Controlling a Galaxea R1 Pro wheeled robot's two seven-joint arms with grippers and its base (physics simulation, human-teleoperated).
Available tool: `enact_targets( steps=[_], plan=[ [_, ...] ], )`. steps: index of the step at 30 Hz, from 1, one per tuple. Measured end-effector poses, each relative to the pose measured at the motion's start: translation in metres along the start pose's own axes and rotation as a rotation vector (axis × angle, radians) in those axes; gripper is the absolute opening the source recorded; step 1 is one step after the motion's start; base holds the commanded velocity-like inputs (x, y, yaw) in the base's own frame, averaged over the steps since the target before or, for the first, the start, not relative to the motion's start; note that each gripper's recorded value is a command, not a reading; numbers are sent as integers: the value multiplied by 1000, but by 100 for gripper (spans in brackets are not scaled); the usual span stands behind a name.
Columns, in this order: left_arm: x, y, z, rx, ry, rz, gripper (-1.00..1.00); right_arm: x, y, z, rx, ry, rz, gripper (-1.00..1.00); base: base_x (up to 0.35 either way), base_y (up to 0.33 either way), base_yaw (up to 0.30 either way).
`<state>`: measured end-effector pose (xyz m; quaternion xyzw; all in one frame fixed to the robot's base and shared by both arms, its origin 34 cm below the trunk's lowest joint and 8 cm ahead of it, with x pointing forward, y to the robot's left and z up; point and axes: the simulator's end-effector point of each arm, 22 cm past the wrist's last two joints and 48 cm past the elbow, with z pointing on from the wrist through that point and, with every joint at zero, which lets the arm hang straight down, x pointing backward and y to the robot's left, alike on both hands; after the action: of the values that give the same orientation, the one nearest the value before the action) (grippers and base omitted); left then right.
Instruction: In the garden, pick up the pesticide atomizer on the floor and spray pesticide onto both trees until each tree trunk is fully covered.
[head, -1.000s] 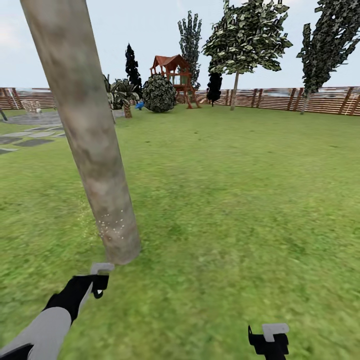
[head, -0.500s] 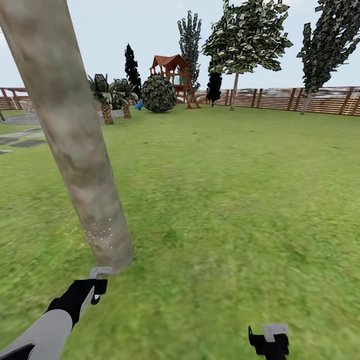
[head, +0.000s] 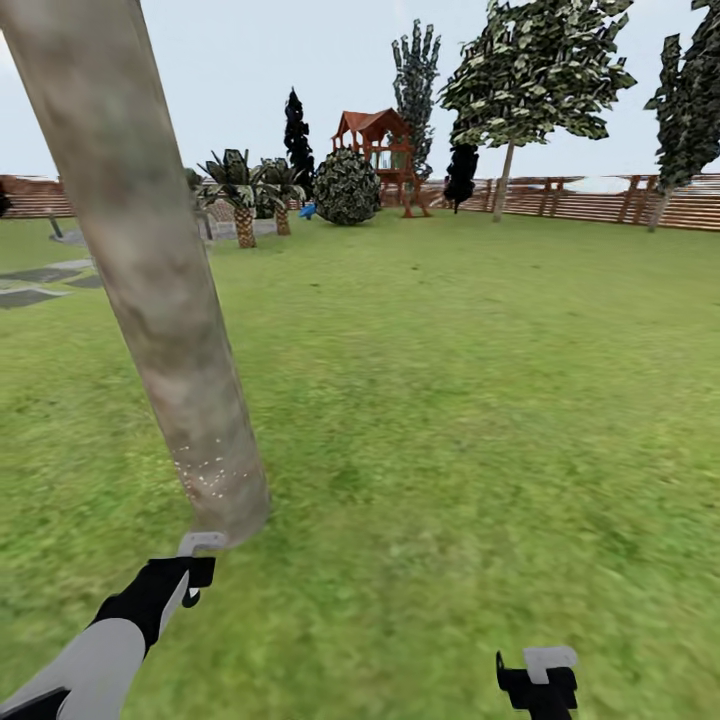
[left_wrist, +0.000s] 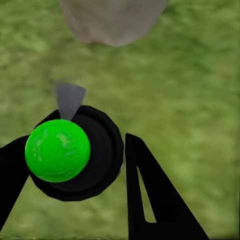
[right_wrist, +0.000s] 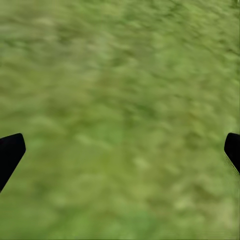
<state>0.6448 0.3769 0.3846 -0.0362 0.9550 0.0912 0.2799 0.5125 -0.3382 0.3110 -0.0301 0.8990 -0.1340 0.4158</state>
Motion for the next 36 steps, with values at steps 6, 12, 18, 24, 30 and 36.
enact_targets(
  steps=[6, 12, 18, 24, 30, 36],
  plan=[
    [1, 0, 0, 0, 2, 0, -100, 0, 0, 0, 0, 0, 0, 100, 2, -273, 93],
    [1, -1, 0, 1, 3, 0, -100, 0, 0, 0, 0, 1, 0, 100, 120, -271, 0],
    [1, 0, 0, 0, 2, 0, -100, 0, 0, 0, 0, 1, 0, 100, 157, -261, 91],
    [0, 2, 0, -2, 0, 0, -100, 0, 1, 0, -1, 1, 0, 100, 159, -260, 269],
    [-2, 3, -1, -5, -3, -2, -100, 0, 1, 0, -1, 1, 0, 100, 156, -260, 277],
    [0, 9, 0, -7, -1, -56, -100, 0, 1, 0, -1, 1, 1, 100, 140, -260, 277]
  ],
)
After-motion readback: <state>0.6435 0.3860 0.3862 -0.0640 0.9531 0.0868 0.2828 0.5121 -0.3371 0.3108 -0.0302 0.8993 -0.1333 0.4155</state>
